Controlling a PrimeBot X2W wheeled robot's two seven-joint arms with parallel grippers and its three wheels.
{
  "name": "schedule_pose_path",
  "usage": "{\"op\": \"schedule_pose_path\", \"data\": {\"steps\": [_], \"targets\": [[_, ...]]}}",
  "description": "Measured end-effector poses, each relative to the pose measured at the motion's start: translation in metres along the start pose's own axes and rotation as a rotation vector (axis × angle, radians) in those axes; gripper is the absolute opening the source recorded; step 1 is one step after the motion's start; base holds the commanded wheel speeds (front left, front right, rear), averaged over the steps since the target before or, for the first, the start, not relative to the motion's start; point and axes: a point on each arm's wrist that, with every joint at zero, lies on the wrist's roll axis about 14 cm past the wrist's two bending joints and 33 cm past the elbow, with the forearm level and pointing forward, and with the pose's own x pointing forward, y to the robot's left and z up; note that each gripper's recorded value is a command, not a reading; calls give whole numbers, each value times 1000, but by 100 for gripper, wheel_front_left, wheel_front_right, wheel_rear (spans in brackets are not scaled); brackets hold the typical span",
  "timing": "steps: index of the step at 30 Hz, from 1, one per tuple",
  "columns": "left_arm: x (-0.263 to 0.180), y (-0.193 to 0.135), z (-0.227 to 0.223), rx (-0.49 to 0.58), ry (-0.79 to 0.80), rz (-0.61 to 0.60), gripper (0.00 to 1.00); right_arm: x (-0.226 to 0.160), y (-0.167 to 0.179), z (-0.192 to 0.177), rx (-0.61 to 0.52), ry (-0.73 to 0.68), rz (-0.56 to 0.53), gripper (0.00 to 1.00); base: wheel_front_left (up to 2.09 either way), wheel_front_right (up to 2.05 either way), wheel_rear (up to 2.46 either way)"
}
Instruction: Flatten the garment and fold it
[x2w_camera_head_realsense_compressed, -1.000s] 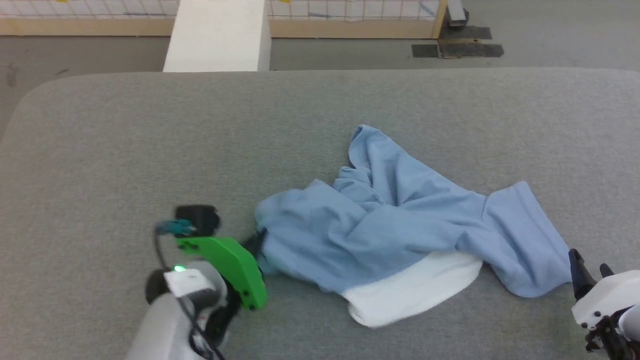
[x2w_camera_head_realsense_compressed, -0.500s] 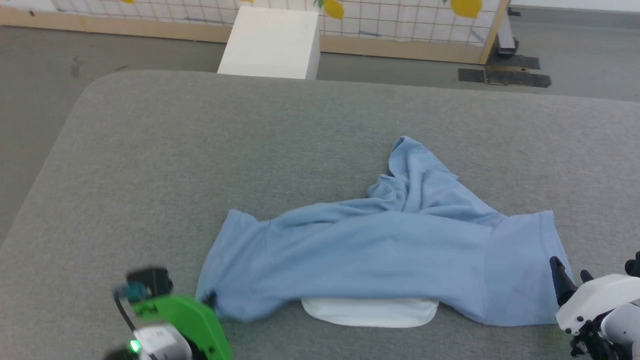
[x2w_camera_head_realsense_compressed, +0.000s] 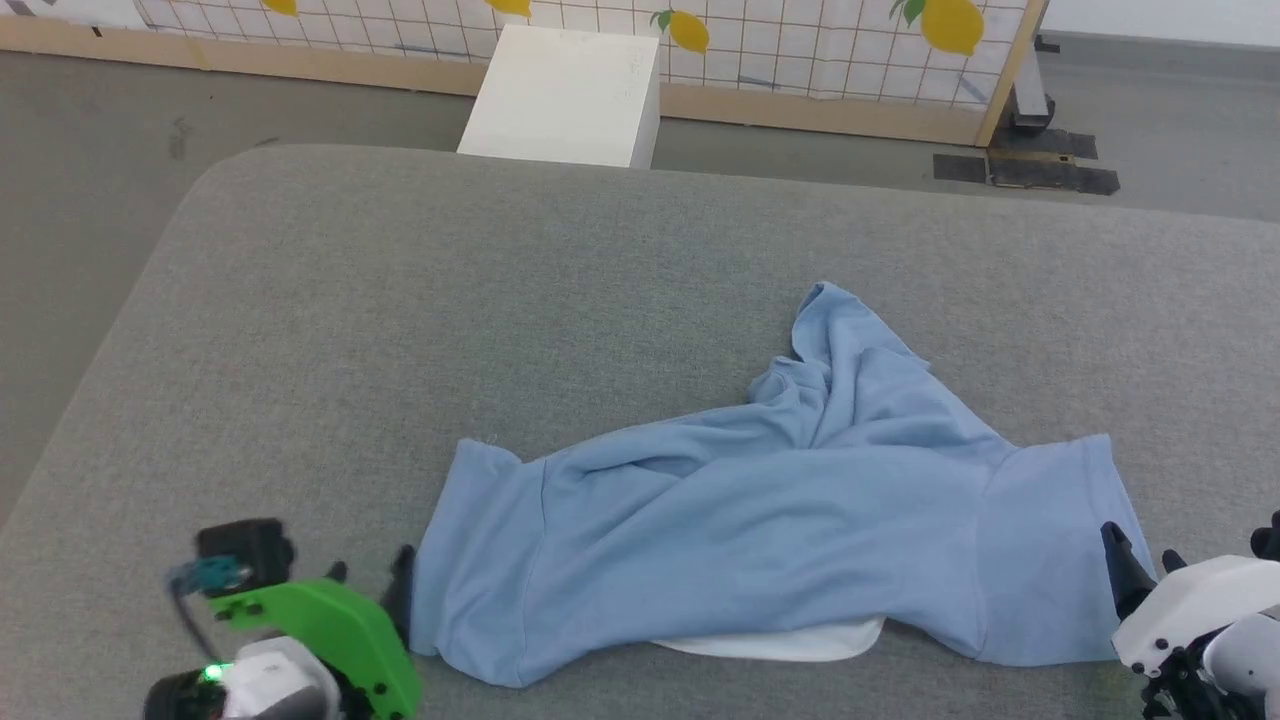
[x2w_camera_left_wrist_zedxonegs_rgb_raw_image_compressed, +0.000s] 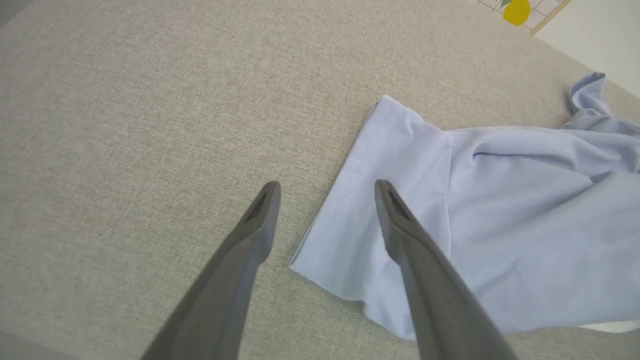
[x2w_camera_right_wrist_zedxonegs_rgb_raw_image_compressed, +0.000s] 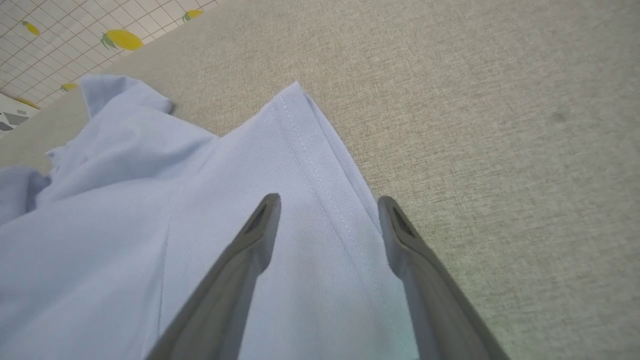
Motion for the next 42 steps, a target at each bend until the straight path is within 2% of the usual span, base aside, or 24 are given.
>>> {"op": "schedule_pose_path", "data": {"steps": [5, 12, 17, 18, 19, 20, 21, 24, 28, 36, 37, 38, 39, 42], "targets": [[-2, -30, -39, 90, 231, -80, 100, 3, -3, -6, 0, 16, -10, 100, 0, 0, 0], [2, -15, -81, 139, 423, -26, 100, 4, -10, -11, 4, 29, -30, 100, 0, 0, 0], [8, -15, -92, 130, 455, -28, 100, 3, -15, -12, 7, 30, -43, 100, 0, 0, 0], [9, -14, -94, 131, 456, -32, 73, 2, -16, -12, 9, 30, -44, 100, 0, 0, 0], [10, -15, -95, 126, 455, -37, 28, 2, -16, -12, 10, 32, -44, 100, 0, 0, 0], [11, -15, -94, 121, 446, -41, 4, 2, -16, -13, 8, 33, -44, 100, 0, 0, 0], [12, -16, -93, 119, 435, -44, 0, 3, -15, -13, 7, 35, -42, 100, 0, 0, 0], [15, -17, -89, 93, 400, -57, 0, 2, -10, -15, -13, 57, -28, 100, 0, 0, 0], [18, -25, -76, 22, 322, -77, 0, -3, -1, -24, -98, 135, -11, 100, 0, 0, 0], [17, -32, -39, -14, 168, -98, 0, -11, -1, -43, -248, 328, -45, 100, 0, 0, 0], [16, -34, -38, -17, 160, -103, 0, -12, 0, -44, -252, 343, -44, 42, 0, 0, 0], [15, -35, -38, -20, 159, -106, 0, -12, 0, -44, -259, 349, -45, 16, 0, 0, 0], [15, -36, -38, -22, 158, -108, 0, -12, 1, -43, -265, 353, -44, 0, 0, 0, 0], [14, -39, -37, -31, 153, -116, 0, -12, 4, -41, -270, 352, -39, 0, 0, 0, 0]]}}
